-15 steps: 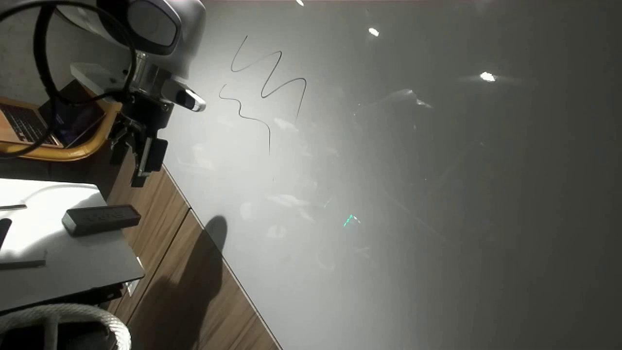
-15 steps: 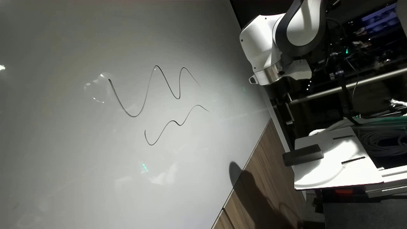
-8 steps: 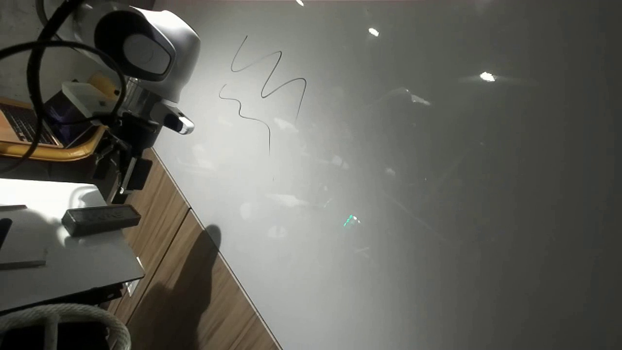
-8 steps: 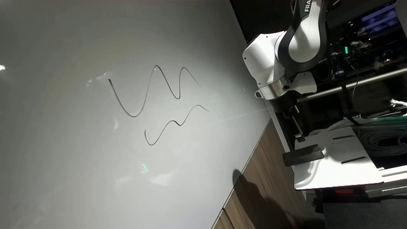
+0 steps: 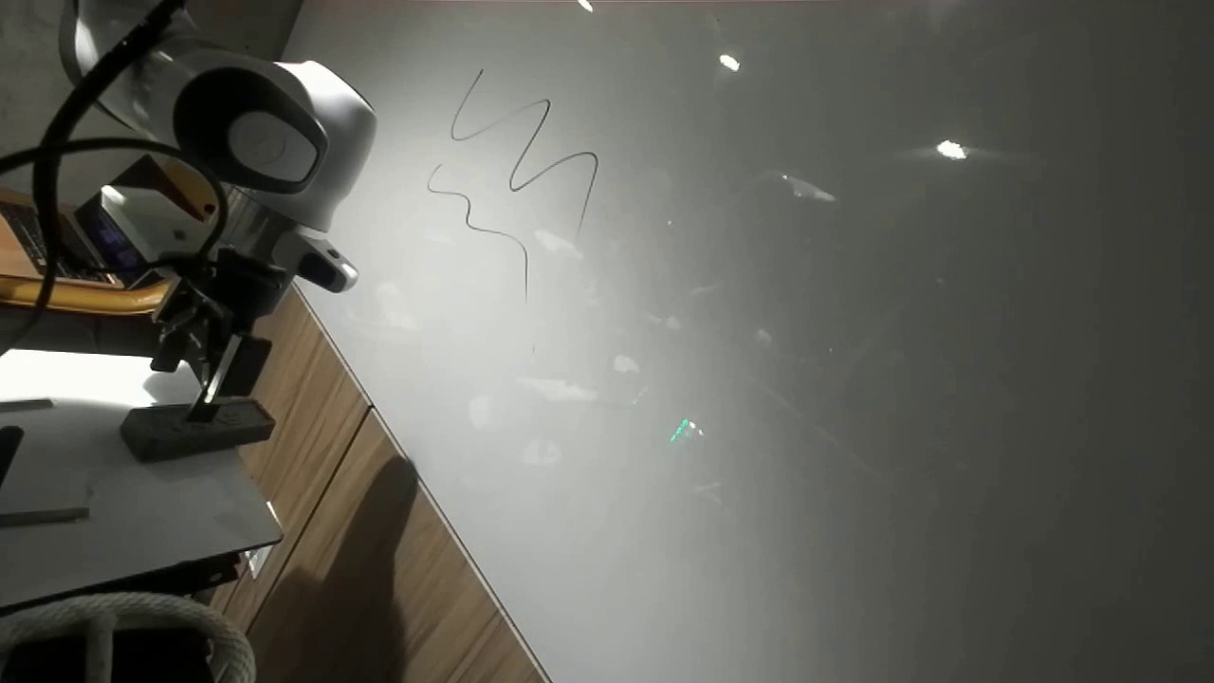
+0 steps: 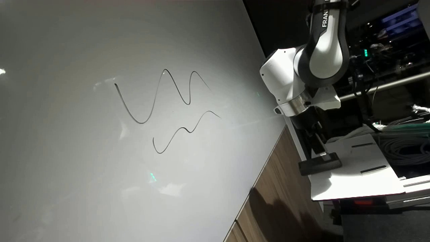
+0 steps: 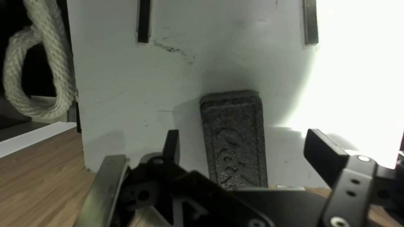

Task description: Use the duster to erase the markings on the whiteboard

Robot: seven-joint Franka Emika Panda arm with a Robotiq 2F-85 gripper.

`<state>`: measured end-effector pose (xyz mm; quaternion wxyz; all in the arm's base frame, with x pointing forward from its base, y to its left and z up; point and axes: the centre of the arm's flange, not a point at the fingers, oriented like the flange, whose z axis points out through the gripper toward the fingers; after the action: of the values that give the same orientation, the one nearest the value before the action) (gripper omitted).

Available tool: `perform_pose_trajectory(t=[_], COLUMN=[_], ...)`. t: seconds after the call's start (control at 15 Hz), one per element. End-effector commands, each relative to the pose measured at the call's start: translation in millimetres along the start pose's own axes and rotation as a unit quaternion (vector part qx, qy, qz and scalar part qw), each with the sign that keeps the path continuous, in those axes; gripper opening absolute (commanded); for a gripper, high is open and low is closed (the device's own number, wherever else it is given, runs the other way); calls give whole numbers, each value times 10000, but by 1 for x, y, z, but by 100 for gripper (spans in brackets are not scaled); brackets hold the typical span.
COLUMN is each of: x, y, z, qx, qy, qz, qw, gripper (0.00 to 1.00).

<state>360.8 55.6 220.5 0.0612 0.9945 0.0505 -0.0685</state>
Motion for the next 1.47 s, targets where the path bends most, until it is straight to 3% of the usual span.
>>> perform_pose_trajectory(t=[0.0,1.4], x=[-5,15], y=[-1,-1], z=[19,26], qx=[-16,-59], qy=[0,160], qz=[-9,-252], qw=[10000,9995], gripper=[100,100])
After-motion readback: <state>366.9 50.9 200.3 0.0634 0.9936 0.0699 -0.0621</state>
